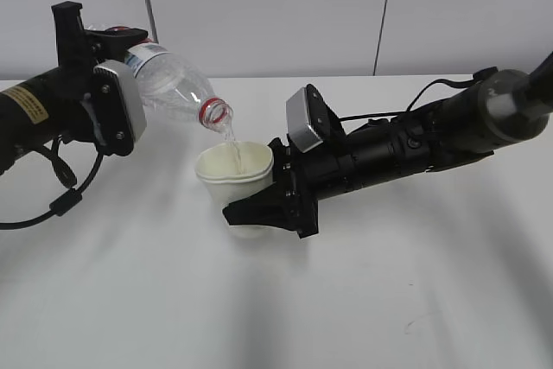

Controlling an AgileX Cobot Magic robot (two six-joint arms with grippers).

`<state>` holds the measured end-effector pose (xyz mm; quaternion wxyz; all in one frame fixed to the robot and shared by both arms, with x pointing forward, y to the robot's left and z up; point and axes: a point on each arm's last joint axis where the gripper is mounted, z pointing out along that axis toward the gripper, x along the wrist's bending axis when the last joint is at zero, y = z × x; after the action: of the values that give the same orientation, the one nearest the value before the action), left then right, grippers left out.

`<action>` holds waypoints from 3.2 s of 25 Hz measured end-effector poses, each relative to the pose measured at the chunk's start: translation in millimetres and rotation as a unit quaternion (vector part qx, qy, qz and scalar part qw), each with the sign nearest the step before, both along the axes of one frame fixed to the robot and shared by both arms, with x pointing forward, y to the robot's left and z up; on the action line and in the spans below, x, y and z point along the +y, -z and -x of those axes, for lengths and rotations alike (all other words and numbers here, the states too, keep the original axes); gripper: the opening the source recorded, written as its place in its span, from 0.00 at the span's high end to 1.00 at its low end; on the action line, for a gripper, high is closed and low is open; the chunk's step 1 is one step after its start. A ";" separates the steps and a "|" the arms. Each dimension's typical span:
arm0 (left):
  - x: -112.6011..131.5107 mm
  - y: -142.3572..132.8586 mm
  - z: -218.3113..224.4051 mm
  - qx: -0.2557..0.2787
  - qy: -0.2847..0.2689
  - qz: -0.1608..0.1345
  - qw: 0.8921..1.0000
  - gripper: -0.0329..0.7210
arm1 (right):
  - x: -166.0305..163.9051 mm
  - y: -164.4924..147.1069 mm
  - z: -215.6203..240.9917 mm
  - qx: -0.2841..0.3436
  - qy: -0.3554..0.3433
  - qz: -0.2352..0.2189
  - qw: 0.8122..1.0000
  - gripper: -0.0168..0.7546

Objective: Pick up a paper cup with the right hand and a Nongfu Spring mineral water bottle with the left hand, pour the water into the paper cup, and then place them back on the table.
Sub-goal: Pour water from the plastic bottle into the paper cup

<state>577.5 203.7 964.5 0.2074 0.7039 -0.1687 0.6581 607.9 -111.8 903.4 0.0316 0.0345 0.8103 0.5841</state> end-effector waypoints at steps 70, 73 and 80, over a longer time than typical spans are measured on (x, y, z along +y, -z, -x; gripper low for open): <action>-0.5 -0.9 0.0 -0.009 0.003 0.003 1.000 0.42 | -0.2 0.5 0.0 -0.001 0.000 0.003 1.000 0.38; -1.2 6.7 -1.2 0.010 0.000 0.018 1.000 0.42 | -0.1 0.3 -0.4 -0.001 0.002 0.002 1.000 0.38; -7.9 14.1 1.4 0.075 -0.016 0.117 0.990 0.42 | -0.1 0.1 -0.9 -0.022 -0.002 0.003 1.000 0.38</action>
<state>576.1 195.9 950.4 0.2900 0.7246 -0.0637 0.6219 608.8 -111.9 903.4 0.0483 0.0199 0.8111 0.5826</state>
